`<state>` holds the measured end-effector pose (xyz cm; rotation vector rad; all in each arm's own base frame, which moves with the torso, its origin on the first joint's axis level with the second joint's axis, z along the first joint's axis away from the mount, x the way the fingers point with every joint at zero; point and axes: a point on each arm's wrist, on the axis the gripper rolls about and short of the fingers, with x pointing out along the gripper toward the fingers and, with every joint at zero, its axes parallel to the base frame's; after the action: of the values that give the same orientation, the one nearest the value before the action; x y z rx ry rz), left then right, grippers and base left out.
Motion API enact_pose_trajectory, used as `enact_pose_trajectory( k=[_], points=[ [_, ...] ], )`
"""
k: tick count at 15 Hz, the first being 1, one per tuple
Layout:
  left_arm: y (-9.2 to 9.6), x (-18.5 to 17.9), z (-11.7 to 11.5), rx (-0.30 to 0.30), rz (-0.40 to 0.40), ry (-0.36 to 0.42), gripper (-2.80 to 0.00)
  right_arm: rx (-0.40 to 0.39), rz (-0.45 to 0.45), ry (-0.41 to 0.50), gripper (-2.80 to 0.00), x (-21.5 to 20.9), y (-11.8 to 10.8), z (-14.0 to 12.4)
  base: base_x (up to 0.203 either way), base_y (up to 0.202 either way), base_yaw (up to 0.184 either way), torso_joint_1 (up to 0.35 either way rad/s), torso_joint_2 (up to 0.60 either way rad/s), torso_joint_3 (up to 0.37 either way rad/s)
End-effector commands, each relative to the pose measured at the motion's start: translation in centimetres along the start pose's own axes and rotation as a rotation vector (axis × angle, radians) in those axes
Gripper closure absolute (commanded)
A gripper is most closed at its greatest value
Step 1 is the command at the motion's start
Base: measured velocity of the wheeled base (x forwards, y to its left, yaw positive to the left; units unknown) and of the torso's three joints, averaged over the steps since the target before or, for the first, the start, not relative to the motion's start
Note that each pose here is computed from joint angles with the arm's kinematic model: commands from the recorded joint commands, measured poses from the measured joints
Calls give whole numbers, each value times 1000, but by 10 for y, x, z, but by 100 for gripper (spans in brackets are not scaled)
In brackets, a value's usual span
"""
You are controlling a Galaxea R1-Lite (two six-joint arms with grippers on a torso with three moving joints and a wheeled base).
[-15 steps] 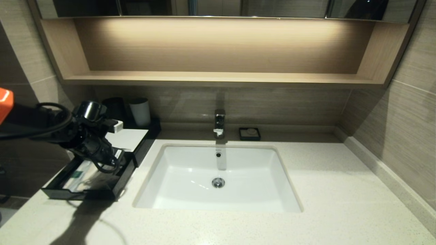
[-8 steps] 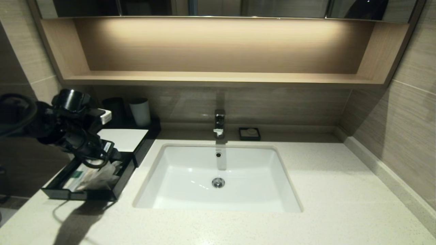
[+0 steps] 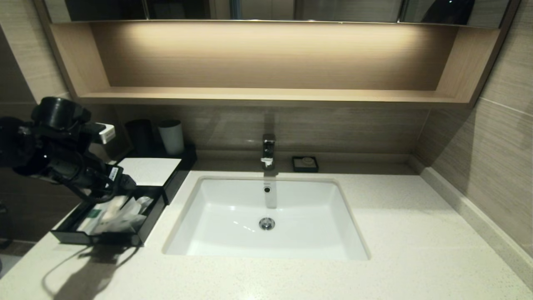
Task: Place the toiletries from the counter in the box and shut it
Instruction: Place the bathroom toiletry into the drawer
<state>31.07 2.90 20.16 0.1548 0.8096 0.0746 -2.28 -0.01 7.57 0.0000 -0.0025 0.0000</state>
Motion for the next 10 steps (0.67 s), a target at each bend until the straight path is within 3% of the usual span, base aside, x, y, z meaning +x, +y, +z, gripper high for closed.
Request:
enact_pose_trajectory(
  k=[1, 2, 3, 7, 10],
  points=[
    [1, -7, 0, -46, 16, -13, -280, 0, 0, 1, 0, 0, 0, 0, 0, 0, 0, 0, 0, 0],
    [1, -6, -1, -69, 23, 0, -280, 0, 0, 1, 0, 0, 0, 0, 0, 0, 0, 0, 0, 0],
    [1, -5, -4, -86, 33, 12, 0, 0, 0, 1, 0, 0, 0, 0, 0, 0, 0, 0, 0, 0],
    [-2, 5, -28, -139, 70, 106, 0, 0, 0, 1, 0, 0, 0, 0, 0, 0, 0, 0, 0, 0],
    [-7, 11, -31, -178, 58, 121, 0, 0, 0, 1, 0, 0, 0, 0, 0, 0, 0, 0, 0, 0]
  ],
)
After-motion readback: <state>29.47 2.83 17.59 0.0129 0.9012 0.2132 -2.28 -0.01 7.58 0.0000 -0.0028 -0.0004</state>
